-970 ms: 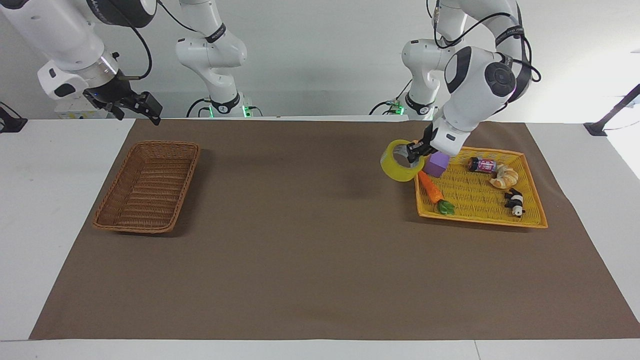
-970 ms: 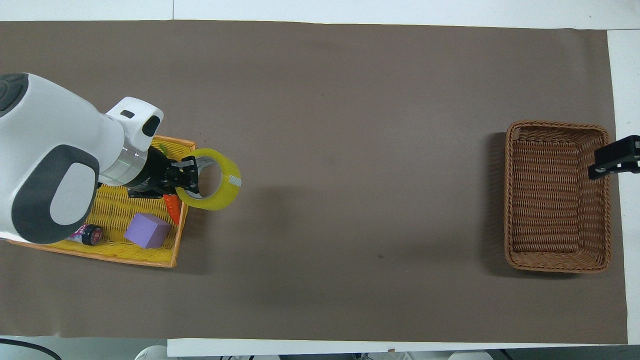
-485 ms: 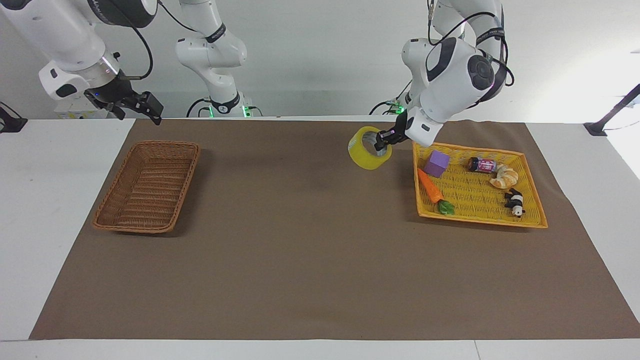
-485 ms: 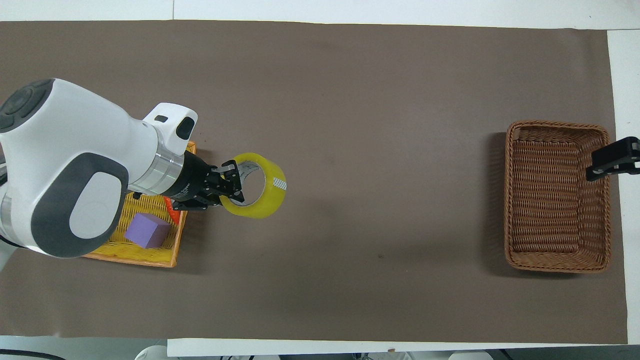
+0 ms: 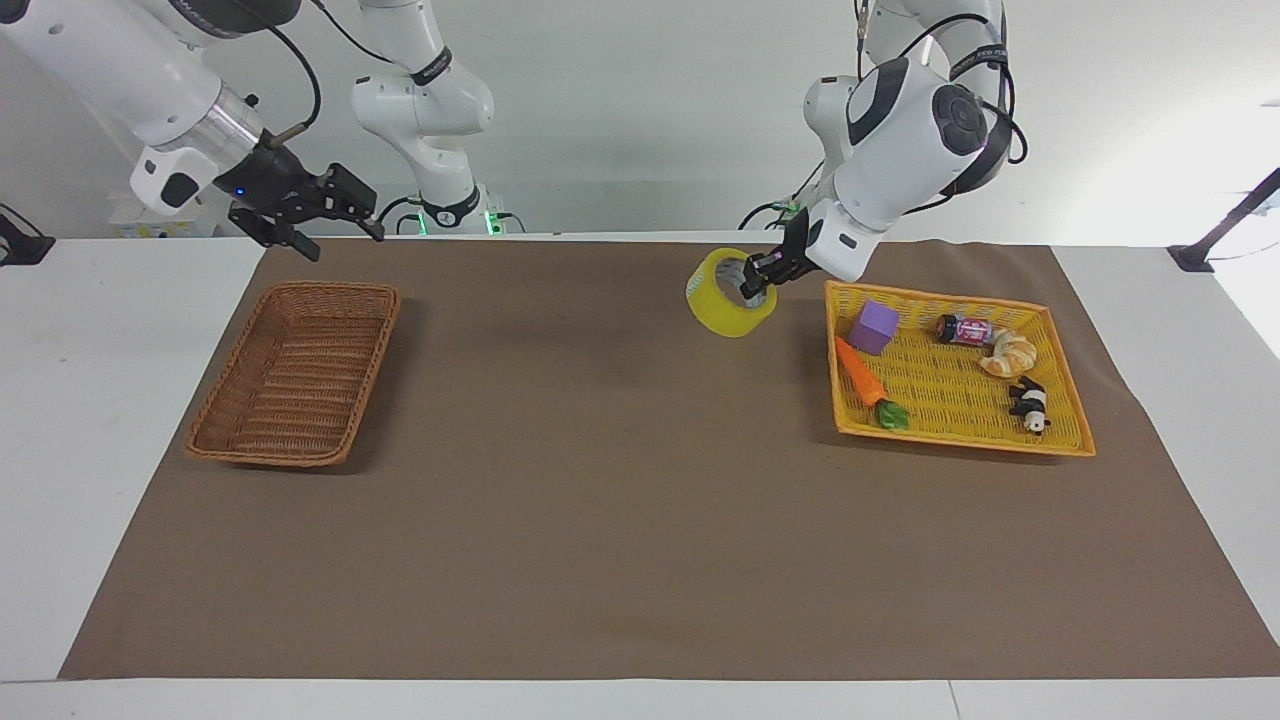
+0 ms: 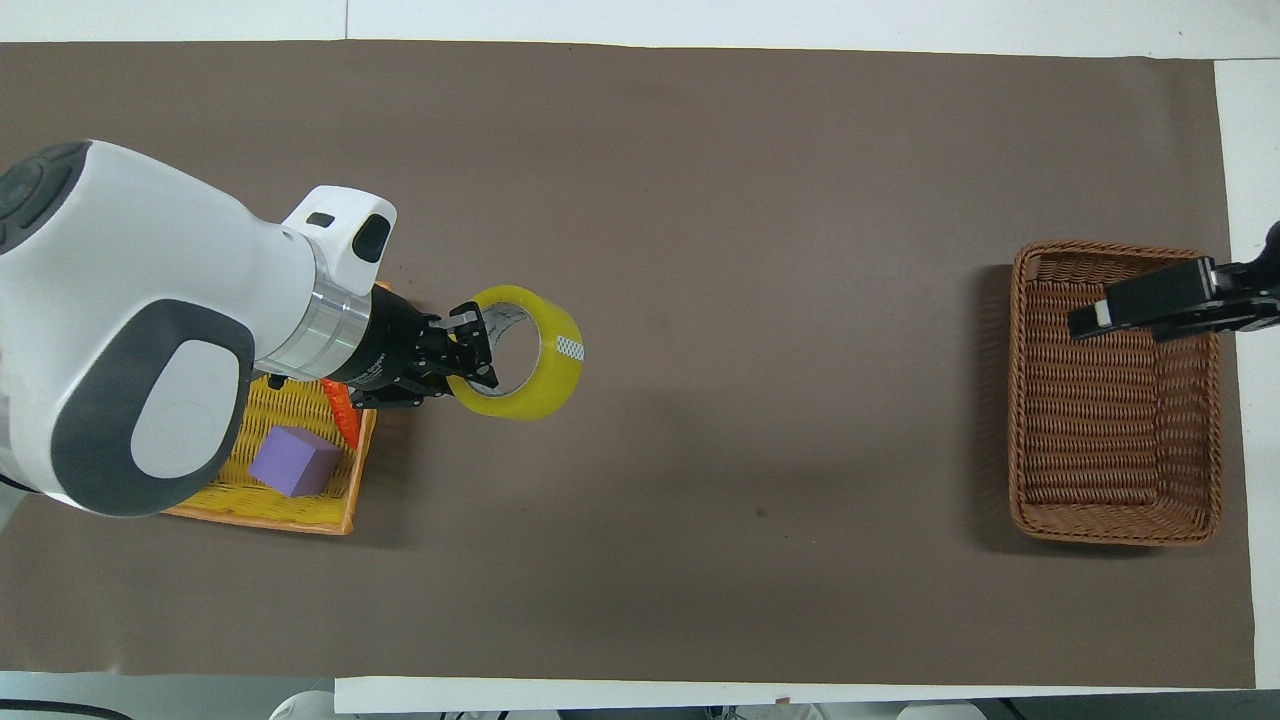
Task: Move tape to another basket
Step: 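Hold the tape with the left gripper while the right gripper reaches it, then close the right gripper on the tape rim beside the left gripper, then open the left gripper while the right gripper carries the tape away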
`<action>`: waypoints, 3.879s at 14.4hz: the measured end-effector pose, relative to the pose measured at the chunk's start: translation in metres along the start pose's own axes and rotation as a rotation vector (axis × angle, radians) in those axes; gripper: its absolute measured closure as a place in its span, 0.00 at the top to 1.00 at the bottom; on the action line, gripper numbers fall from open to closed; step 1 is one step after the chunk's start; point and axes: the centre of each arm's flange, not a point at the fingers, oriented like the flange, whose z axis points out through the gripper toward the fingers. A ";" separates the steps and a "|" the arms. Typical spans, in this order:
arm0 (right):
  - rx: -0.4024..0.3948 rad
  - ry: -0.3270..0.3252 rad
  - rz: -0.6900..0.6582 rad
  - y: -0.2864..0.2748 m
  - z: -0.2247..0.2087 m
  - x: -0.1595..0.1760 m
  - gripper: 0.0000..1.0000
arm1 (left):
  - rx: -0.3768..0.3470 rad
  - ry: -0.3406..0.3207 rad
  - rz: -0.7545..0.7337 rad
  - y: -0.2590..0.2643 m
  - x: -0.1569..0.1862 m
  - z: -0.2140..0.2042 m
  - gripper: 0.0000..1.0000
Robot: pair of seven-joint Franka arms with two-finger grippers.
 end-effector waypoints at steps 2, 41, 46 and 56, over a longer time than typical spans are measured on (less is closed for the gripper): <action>0.195 0.033 0.014 -0.001 0.032 0.012 1.00 | 0.004 -0.003 0.013 0.005 -0.005 0.004 0.22; 0.416 0.012 0.008 -0.191 0.278 0.015 0.81 | -0.011 0.020 0.015 0.018 -0.014 0.013 0.22; 0.426 -0.014 0.002 -0.191 0.277 0.013 0.53 | -0.015 0.017 0.012 0.018 -0.014 0.014 0.22; 0.427 -0.029 0.008 -0.173 0.266 0.020 0.53 | -0.044 0.031 -0.016 0.025 -0.016 0.003 0.61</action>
